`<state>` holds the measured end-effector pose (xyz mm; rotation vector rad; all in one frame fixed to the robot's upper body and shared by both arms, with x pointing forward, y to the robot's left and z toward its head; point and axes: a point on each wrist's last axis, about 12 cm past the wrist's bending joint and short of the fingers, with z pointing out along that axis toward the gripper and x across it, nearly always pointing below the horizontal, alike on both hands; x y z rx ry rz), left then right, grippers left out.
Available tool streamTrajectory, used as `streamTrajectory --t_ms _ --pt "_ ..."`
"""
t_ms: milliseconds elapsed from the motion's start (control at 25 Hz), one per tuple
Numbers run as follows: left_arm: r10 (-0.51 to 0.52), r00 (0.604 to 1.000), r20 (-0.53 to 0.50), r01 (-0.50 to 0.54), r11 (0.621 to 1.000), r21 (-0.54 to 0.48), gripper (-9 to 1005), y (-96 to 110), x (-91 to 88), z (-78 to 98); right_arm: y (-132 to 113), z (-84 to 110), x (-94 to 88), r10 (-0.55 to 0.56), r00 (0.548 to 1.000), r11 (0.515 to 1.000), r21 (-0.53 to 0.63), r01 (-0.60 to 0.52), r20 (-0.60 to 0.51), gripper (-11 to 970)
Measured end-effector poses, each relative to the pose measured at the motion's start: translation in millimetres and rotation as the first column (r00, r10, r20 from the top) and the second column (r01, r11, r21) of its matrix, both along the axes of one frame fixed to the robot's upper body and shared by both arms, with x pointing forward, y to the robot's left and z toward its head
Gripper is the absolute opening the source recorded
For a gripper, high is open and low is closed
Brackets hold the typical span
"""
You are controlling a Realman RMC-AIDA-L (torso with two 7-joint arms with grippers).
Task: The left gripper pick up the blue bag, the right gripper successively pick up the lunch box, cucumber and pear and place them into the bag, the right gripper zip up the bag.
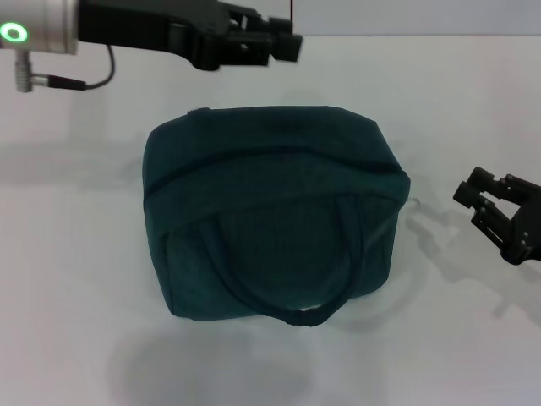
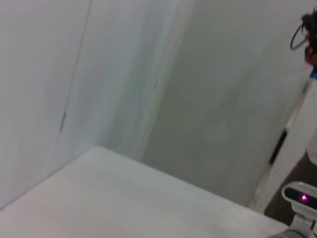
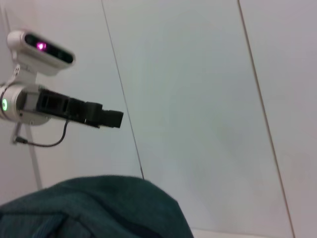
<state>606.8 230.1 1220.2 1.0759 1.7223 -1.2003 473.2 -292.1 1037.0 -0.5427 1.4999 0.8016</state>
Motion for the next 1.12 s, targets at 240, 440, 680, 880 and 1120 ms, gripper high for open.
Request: streamTrajectory --t_ms 240,440,680,880,1120 --pt "0.018 1.000 0.009 -0.018 0.997 -0.070 338 22 -13.2 -6.1 -5 4.1 4.0 -0.029 1.000 0.999 0.034 0.029 -0.002 353" --pt "0.013 1.000 0.020 -0.010 0.991 -0.137 337 45 -33.7 -15.3 -10 33.8 10.9 0.059 0.994 0.988 0.134 -0.071 0.094 452" --pt "0.017 1.000 0.010 -0.015 0.984 -0.179 338 60 -52.4 -26.4 3 81.9 34.5 0.361 0.921 0.905 0.184 -0.383 0.143 569" --pt "0.039 0.999 0.020 -0.034 0.976 -0.214 409 67 -69.9 -42.7 33 106.4 53.3 0.560 0.824 0.813 0.131 -0.567 0.092 723" --pt "0.053 0.998 0.042 -0.041 0.965 -0.259 612 75 -92.7 -58.1 61 116.0 69.8 0.654 0.757 0.754 0.078 -0.652 0.006 726"
